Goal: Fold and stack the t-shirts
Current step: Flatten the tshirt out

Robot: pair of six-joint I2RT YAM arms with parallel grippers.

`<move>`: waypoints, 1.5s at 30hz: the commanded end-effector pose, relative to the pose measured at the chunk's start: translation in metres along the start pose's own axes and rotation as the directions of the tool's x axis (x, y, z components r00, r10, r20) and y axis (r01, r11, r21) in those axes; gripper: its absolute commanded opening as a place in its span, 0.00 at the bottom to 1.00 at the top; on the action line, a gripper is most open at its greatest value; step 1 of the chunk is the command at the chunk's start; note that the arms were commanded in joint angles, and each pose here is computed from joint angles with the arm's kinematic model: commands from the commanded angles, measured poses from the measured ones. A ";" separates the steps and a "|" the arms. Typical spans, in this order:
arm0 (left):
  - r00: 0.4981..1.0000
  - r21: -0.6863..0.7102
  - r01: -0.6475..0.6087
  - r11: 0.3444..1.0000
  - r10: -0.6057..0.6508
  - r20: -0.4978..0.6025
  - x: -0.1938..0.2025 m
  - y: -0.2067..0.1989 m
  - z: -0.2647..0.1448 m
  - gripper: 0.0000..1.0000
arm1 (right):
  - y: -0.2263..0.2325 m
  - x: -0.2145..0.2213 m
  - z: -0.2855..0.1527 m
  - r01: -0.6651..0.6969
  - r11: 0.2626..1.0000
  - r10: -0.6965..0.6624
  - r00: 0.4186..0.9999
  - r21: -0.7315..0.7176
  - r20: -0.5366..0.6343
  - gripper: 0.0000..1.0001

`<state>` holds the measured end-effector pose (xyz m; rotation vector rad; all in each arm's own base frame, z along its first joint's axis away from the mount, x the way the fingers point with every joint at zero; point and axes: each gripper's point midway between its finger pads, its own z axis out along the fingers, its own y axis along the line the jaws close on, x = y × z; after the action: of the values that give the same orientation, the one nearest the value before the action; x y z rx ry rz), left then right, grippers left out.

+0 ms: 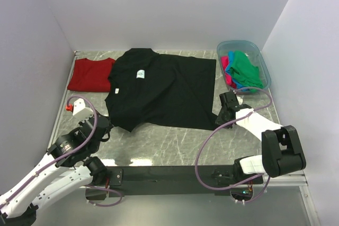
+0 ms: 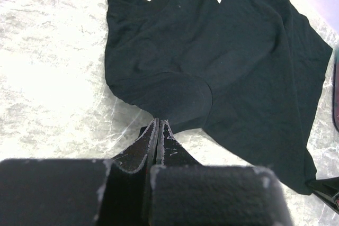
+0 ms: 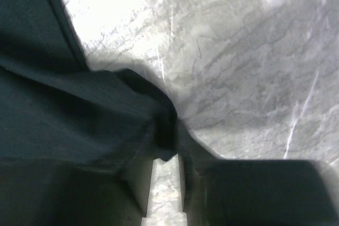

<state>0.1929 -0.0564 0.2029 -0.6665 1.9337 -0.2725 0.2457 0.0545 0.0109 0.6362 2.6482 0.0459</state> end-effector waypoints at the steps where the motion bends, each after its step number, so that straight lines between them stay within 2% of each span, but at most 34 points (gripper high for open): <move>1: 0.999 0.039 0.031 0.999 -0.032 0.025 -0.012 -0.011 -0.004 0.01 | -0.011 0.027 0.006 0.004 0.999 -0.001 0.997 0.044 -0.082 0.20; 2: 0.999 0.039 0.031 0.999 -0.032 0.025 -0.012 -0.010 -0.004 0.00 | -0.011 0.026 0.005 0.004 0.999 0.000 0.997 0.047 -0.078 0.13; 3: 0.999 0.042 0.032 0.999 -0.033 0.025 -0.012 -0.010 -0.005 0.01 | -0.011 0.025 0.004 0.002 0.999 0.001 0.997 0.046 -0.072 0.00; 7: 0.999 0.045 0.031 0.999 -0.032 0.023 -0.012 -0.011 -0.004 0.01 | -0.007 0.022 -0.010 0.016 0.999 -0.015 0.999 0.045 -0.032 0.00; 12: 1.000 0.041 0.005 0.999 -0.005 0.006 -0.007 -0.014 -0.001 0.01 | -0.004 0.016 -0.048 0.059 0.993 -0.065 0.996 0.100 0.062 0.00; 26: 1.000 0.079 0.000 0.997 0.001 -0.015 -0.004 -0.019 -0.004 0.00 | -0.012 0.023 -0.080 0.035 0.996 -0.042 0.996 0.078 0.084 0.00; 35: 0.999 0.096 -0.020 0.995 0.025 -0.044 0.003 -0.025 -0.002 0.01 | -0.017 0.007 -0.123 -0.020 0.999 0.015 0.985 0.026 0.170 0.00; 45: 0.999 0.117 -0.006 0.993 0.010 -0.037 0.004 -0.030 0.000 0.01 | -0.008 0.002 -0.116 0.005 1.000 -0.007 0.985 0.017 0.172 0.00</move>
<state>0.1937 -0.0787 0.2016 -0.5778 1.9969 -0.3493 0.1840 0.0560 0.1068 0.6139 2.5260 -0.0212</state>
